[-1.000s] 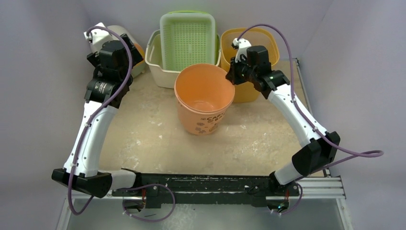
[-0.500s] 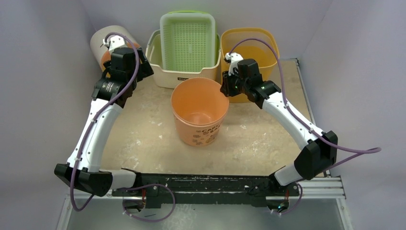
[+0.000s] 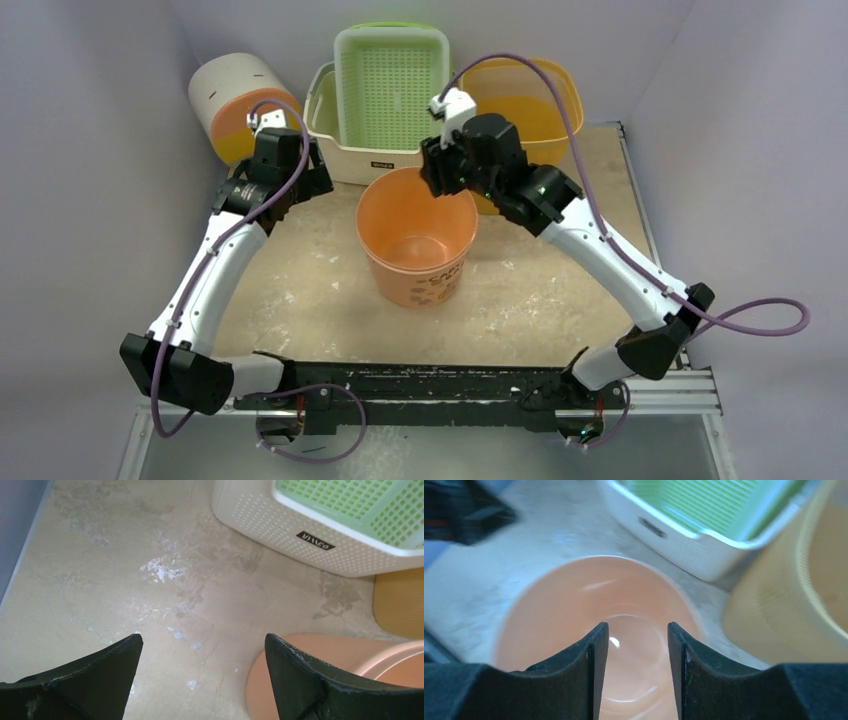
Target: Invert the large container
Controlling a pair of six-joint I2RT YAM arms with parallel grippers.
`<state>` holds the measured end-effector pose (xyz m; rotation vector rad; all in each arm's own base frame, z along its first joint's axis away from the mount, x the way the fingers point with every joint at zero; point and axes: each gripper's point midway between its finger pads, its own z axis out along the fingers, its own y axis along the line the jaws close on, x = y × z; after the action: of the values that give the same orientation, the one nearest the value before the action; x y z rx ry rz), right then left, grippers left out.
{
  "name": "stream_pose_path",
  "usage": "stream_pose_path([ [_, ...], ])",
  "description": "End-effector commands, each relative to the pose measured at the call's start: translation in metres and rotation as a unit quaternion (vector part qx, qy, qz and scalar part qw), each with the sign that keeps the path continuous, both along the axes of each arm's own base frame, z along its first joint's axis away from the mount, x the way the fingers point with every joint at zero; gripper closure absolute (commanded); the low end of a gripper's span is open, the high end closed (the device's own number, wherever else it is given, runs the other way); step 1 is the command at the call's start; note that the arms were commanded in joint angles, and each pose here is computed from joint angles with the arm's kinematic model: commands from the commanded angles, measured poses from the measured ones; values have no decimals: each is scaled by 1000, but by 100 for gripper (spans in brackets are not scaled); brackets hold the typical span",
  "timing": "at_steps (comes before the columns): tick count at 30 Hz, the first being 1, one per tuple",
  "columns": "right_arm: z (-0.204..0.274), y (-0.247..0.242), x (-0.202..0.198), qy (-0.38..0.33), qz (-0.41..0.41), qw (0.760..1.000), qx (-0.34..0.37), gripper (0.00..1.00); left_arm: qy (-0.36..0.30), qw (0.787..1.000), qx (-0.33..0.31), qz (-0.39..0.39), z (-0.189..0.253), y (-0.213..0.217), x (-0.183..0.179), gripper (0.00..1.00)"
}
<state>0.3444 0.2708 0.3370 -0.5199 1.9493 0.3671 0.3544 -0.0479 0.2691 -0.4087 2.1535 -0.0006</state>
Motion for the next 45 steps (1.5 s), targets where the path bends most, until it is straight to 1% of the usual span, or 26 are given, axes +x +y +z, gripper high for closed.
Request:
stream_pose_path([
  [1,20,57,-57,-4,88,996,3,51,-17,1000,-8,-15,4,0,-16,11],
  [4,0,100,-102,19,161,987,-14,51,0,1000,-5,-23,-6,0,-27,11],
  [6,-9,120,-128,36,200,979,-14,51,9,1000,-5,-28,-10,0,-34,11],
  [8,-17,132,-148,54,223,973,-7,51,16,999,-6,-35,-16,0,-40,11],
  [10,-29,137,-158,70,226,972,-4,51,23,999,-11,-45,-24,-2,-48,12],
  [14,-49,139,-160,94,215,972,-14,51,24,998,-14,-48,-30,-1,-60,12],
  [19,-65,138,-145,90,177,979,-41,52,11,999,-13,-42,-25,3,-65,12],
  [24,-77,145,-134,87,161,981,-68,52,-5,999,-12,-38,-14,7,-72,12],
  [26,-65,148,-133,82,156,982,-68,53,-6,999,-14,-41,-11,7,-74,12],
  [32,-20,146,-132,51,142,988,-26,53,-11,999,-13,-40,-3,9,-82,12],
  [36,-9,131,-125,33,116,992,-37,53,-13,999,-13,-35,-3,12,-85,12],
  [38,-20,127,-130,47,124,990,-55,52,-11,999,-18,-33,-5,11,-87,12],
  [45,-59,131,-136,82,131,985,-76,52,-22,999,-33,-29,-4,9,-89,12],
])
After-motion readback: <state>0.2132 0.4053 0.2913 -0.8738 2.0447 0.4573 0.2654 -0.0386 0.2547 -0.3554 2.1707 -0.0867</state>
